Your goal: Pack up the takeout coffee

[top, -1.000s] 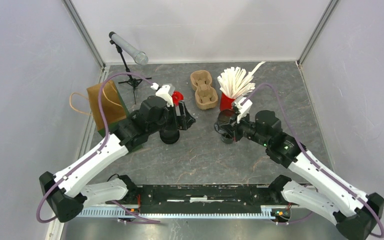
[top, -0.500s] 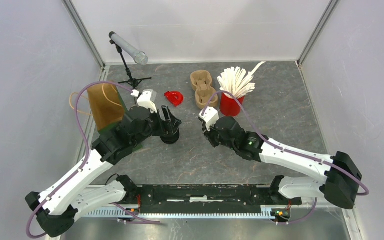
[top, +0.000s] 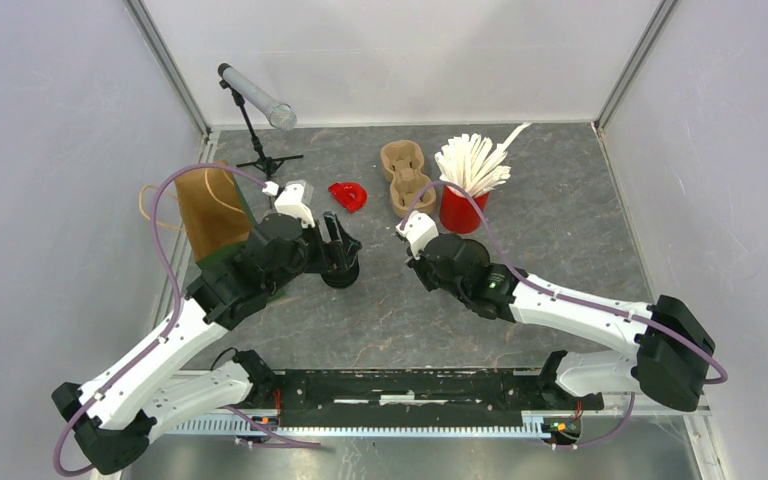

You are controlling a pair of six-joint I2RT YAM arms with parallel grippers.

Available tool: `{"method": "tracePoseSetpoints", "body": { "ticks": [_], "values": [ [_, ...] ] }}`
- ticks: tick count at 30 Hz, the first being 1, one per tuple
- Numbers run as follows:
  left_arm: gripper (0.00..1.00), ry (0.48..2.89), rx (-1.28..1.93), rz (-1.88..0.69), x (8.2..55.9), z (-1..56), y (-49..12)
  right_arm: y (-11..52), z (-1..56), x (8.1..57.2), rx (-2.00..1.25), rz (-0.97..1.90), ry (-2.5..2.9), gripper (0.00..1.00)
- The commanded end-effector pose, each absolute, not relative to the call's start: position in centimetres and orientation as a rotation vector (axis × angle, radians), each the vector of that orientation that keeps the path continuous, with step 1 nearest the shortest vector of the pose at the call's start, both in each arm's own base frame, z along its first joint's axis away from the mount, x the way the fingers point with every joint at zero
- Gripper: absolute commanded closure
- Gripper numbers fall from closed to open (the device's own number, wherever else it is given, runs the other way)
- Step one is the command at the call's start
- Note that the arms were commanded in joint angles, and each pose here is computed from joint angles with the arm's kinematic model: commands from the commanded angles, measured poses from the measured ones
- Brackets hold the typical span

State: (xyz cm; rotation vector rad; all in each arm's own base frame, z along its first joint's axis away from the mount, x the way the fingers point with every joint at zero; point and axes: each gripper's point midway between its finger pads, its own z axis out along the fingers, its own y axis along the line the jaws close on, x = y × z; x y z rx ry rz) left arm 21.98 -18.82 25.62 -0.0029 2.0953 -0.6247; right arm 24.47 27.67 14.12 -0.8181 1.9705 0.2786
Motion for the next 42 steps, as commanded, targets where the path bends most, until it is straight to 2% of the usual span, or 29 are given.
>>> {"method": "tracePoseSetpoints", "body": {
  "ticks": [1,7,12,20,30,33,42],
  "values": [
    [0.17,2.075,0.025,-0.572,22.5,25.7,-18.3,27.0,13.7,25.4,-0.782,0.22,1.968,1.0],
    [0.16,2.071,0.026,-0.574,22.4,25.8,-18.3,28.1,13.7,24.5,-0.826,0.325,1.951,1.0],
    [0.16,2.081,0.033,-0.57,22.3,25.6,-18.3,30.7,14.0,20.9,-0.967,0.538,1.945,1.0],
    [0.16,2.113,0.043,-0.55,22.0,24.4,-18.1,29.9,12.6,17.1,-1.063,0.497,1.995,0.99],
    [0.16,2.138,0.034,-0.536,21.2,23.4,-17.3,29.5,11.5,16.0,-1.076,0.487,2.017,0.9],
    [0.16,2.14,0.041,-0.522,21.0,23.5,-16.9,29.6,11.6,15.8,-1.062,0.507,2.024,0.83],
    [0.16,2.128,0.082,-0.473,21.0,24.3,-16.1,30.2,17.0,16.0,-0.946,0.608,1.942,0.67]
  ]
}}
